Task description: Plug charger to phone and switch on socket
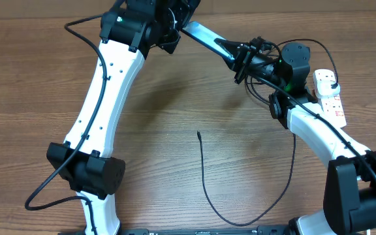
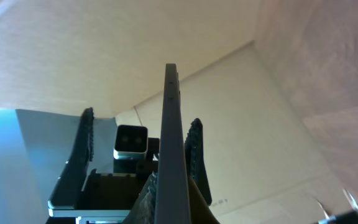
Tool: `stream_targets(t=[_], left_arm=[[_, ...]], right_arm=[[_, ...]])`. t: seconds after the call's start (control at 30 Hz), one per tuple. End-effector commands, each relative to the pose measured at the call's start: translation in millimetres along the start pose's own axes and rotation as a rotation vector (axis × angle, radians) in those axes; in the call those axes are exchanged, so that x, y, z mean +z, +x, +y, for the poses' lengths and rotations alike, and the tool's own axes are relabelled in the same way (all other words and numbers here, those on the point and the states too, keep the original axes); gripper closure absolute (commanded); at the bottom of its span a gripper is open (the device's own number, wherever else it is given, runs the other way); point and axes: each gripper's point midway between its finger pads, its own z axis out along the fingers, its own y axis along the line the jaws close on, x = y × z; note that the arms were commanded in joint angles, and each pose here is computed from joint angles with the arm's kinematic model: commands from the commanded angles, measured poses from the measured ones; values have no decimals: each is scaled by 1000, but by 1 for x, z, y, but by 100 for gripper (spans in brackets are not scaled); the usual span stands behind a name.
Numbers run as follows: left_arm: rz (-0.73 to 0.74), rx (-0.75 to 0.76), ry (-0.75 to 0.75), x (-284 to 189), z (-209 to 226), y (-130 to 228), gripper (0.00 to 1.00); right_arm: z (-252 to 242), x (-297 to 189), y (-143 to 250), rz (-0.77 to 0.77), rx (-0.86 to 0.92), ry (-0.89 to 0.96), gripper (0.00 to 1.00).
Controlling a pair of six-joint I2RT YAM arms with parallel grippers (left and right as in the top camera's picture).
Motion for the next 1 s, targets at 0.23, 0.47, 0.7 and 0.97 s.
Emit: stream_targets(t=[0.23, 0.47, 0.7, 0.97], left_arm=[[-8, 82, 48, 4, -5, -18, 1], [9, 148, 103, 2, -16, -20, 2], [73, 178, 138, 2, -22, -8, 8], [220, 234, 237, 11, -34, 15, 8]], right_arm=[[48, -4, 24, 42, 11, -142, 96], [53, -5, 15, -7, 20, -173, 96], [58, -6, 11, -33, 17, -200, 96], [67, -8, 16, -21, -12, -237, 96]])
